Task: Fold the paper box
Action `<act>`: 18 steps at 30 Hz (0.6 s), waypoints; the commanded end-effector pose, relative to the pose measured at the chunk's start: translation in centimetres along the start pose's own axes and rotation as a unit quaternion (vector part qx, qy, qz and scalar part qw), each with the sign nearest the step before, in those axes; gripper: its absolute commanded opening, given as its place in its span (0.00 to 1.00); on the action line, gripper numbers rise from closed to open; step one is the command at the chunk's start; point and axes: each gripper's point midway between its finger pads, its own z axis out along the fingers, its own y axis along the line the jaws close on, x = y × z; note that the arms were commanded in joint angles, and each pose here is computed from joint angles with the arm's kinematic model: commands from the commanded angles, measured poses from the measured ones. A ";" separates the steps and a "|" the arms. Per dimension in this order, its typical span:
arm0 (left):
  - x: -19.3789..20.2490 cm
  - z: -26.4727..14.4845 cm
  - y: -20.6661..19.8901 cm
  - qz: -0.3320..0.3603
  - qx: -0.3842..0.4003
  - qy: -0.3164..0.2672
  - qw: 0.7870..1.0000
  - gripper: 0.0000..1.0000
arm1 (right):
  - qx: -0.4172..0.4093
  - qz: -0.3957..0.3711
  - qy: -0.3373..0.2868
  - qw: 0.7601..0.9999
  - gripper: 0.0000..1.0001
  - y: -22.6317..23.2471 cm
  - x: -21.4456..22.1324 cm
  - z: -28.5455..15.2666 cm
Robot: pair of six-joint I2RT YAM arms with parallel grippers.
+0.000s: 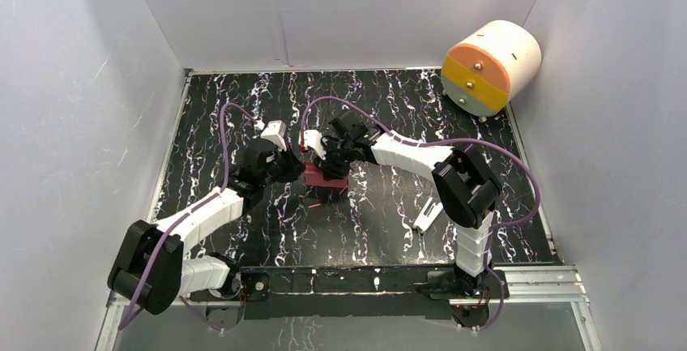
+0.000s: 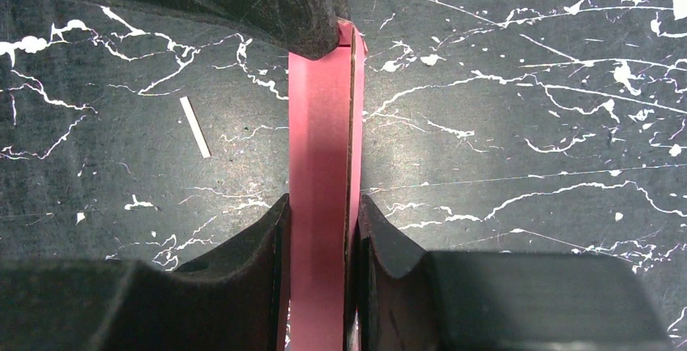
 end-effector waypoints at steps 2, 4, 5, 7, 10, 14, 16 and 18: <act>1.6 0.0 0.6 -0.002 -0.011 0.017 1.000 0.00 | 0.009 -0.003 -0.018 1.000 0.14 -0.1 -1.2 -0.6; 1.9 0.0 0.8 -0.004 -0.017 0.021 1.000 0.00 | 0.013 -0.004 -0.024 1.000 0.15 -0.3 -1.7 -0.8; 2.2 0.0 0.9 -0.006 -0.018 0.024 1.000 0.00 | 0.014 -0.004 -0.027 1.000 0.15 -0.3 -1.8 -0.8; 2.5 0.0 0.9 -0.013 -0.019 0.028 0.999 0.00 | 0.017 -0.006 -0.031 0.999 0.15 -0.4 -2.0 -0.9; 3.0 0.0 1.0 -0.012 -0.023 0.031 0.999 0.00 | 0.019 -0.006 -0.032 0.999 0.16 -0.5 -2.1 -0.9; 3.2 0.0 1.7 -0.007 -0.040 0.030 0.999 0.00 | 0.026 -0.004 -0.035 0.999 0.19 -0.7 -2.4 -1.3; 2.9 -0.1 2.3 -0.003 -0.056 0.024 0.998 0.00 | 0.033 -0.004 -0.040 0.999 0.20 -0.8 -2.7 -1.6; 2.8 -0.2 2.7 -0.002 -0.068 0.021 0.997 0.00 | 0.039 -0.006 -0.046 0.998 0.23 -0.9 -3.0 -1.9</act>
